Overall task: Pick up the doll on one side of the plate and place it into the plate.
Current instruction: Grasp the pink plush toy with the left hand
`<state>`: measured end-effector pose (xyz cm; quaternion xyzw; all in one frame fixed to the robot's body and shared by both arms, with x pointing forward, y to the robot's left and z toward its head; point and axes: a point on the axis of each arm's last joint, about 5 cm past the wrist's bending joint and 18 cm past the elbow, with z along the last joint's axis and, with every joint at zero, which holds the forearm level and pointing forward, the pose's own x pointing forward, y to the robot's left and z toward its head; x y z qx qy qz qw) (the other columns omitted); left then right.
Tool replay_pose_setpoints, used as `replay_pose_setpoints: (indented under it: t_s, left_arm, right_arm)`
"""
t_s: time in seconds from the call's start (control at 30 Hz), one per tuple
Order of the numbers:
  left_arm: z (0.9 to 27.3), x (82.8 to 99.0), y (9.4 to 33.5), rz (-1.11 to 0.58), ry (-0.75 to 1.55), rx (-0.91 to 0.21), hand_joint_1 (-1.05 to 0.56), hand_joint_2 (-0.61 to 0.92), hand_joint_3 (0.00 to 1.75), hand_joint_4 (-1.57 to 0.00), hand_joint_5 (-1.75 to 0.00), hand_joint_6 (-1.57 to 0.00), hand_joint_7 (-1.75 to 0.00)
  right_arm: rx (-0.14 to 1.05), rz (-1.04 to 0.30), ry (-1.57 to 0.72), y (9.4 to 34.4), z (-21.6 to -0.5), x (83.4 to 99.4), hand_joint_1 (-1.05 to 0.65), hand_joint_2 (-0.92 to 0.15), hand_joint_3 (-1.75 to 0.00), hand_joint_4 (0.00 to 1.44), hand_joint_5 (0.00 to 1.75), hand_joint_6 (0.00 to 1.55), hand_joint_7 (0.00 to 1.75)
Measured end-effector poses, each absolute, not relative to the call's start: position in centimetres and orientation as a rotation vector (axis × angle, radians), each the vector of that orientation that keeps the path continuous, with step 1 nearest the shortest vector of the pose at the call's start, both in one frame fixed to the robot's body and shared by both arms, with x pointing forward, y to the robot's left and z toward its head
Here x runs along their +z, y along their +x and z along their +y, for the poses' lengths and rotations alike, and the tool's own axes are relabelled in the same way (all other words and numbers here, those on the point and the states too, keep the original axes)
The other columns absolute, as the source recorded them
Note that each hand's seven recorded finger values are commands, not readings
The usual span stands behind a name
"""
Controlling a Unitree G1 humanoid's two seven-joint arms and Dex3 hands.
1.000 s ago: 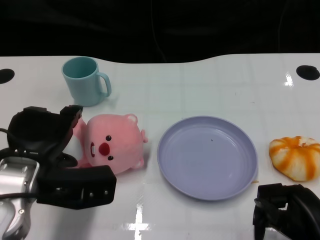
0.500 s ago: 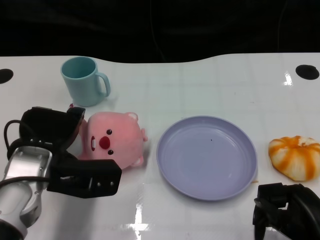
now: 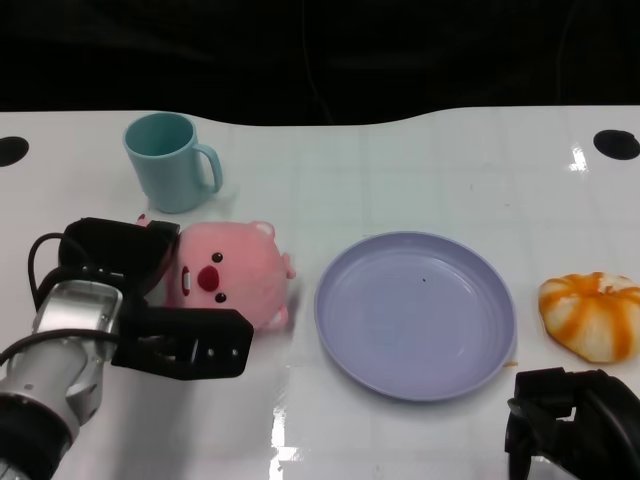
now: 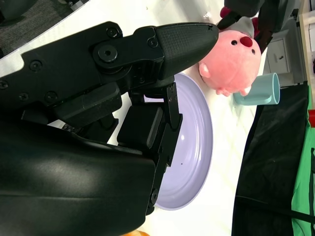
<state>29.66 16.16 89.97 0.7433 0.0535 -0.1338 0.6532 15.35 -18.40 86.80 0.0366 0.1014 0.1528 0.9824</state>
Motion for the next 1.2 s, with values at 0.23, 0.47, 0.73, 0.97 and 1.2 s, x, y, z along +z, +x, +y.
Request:
replay_pose_setpoints:
  t_s: [0.23, 0.47, 0.73, 0.97, 1.2]
  left_arm:
    - [15.9, 89.3, 30.8, 0.171, 1.683, -0.337, -0.78, 0.91, 0.01, -0.47, -0.05, -0.32, -0.01]
    - [15.7, 88.8, 31.5, 0.256, 1.671, -0.365, -0.7, 0.87, 0.0, -0.53, -0.05, -0.33, -0.01]
    - [15.1, 88.1, 31.3, 0.252, 1.705, -0.377, -0.47, 0.92, 0.03, -0.75, -0.31, -0.79, -0.07]
    - [15.1, 88.0, 31.3, 0.2, 1.716, -0.391, -0.28, 0.92, 0.04, -0.62, -1.74, -1.0, -0.03]
    - [15.1, 87.9, 31.3, 0.203, 1.69, -0.389, -0.33, 0.92, 0.26, -0.64, -1.65, -0.98, -0.02]
  right_arm:
    - [0.308, 0.197, 0.071, 15.2, -18.4, 87.0, -1.03, -0.92, -0.26, 1.14, 1.45, 1.24, 1.16]
    - [0.302, 0.196, 0.07, 14.9, -18.4, 87.0, -1.03, -0.92, -0.26, 1.17, 1.43, 1.23, 1.16]
    - [0.306, 0.194, 0.072, 14.9, -18.4, 87.1, -1.01, -0.92, -0.26, 1.21, 1.4, 1.22, 1.17]
    - [0.307, 0.194, 0.069, 14.9, -18.4, 87.1, -0.99, -0.92, -0.31, 1.24, 1.38, 1.19, 1.21]
    - [0.308, 0.19, 0.066, 14.9, -18.4, 87.2, -1.0, -0.92, -0.32, 1.24, 1.38, 1.15, 1.24]
